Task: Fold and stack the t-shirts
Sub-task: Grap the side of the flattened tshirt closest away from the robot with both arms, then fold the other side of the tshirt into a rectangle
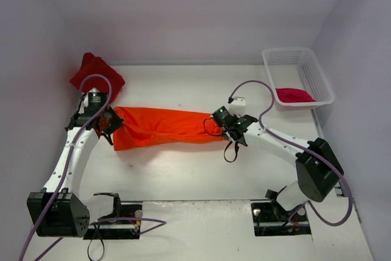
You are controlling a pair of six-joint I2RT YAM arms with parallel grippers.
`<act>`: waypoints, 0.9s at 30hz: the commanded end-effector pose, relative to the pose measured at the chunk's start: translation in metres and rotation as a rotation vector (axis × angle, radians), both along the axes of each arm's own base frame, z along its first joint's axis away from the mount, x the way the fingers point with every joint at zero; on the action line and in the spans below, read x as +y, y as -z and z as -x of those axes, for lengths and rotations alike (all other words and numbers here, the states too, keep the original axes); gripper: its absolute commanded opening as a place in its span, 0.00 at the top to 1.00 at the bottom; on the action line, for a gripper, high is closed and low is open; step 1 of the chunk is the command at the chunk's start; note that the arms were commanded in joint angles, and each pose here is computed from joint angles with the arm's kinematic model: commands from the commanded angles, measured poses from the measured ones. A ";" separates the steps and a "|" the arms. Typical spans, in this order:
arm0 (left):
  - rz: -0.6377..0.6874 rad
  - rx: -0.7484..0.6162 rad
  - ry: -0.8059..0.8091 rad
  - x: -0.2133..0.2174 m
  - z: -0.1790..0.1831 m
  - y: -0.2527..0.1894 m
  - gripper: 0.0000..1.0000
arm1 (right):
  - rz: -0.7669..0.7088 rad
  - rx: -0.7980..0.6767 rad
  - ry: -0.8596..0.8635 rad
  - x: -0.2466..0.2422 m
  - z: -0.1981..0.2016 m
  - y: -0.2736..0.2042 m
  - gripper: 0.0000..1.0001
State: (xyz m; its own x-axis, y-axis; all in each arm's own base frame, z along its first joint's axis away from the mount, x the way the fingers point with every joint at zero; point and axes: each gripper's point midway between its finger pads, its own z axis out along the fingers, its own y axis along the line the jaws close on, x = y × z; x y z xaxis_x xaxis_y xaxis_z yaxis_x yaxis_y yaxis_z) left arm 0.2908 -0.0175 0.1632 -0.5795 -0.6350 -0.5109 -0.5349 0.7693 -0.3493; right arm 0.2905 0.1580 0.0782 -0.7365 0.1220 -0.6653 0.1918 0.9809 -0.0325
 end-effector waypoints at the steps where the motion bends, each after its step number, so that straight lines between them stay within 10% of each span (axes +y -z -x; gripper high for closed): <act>1: 0.005 -0.120 -0.020 0.003 -0.030 -0.032 1.00 | -0.007 -0.065 0.016 0.006 -0.023 -0.015 1.00; 27: 0.000 -0.096 -0.015 0.003 -0.074 -0.022 1.00 | -0.004 -0.094 0.020 -0.002 -0.048 -0.029 1.00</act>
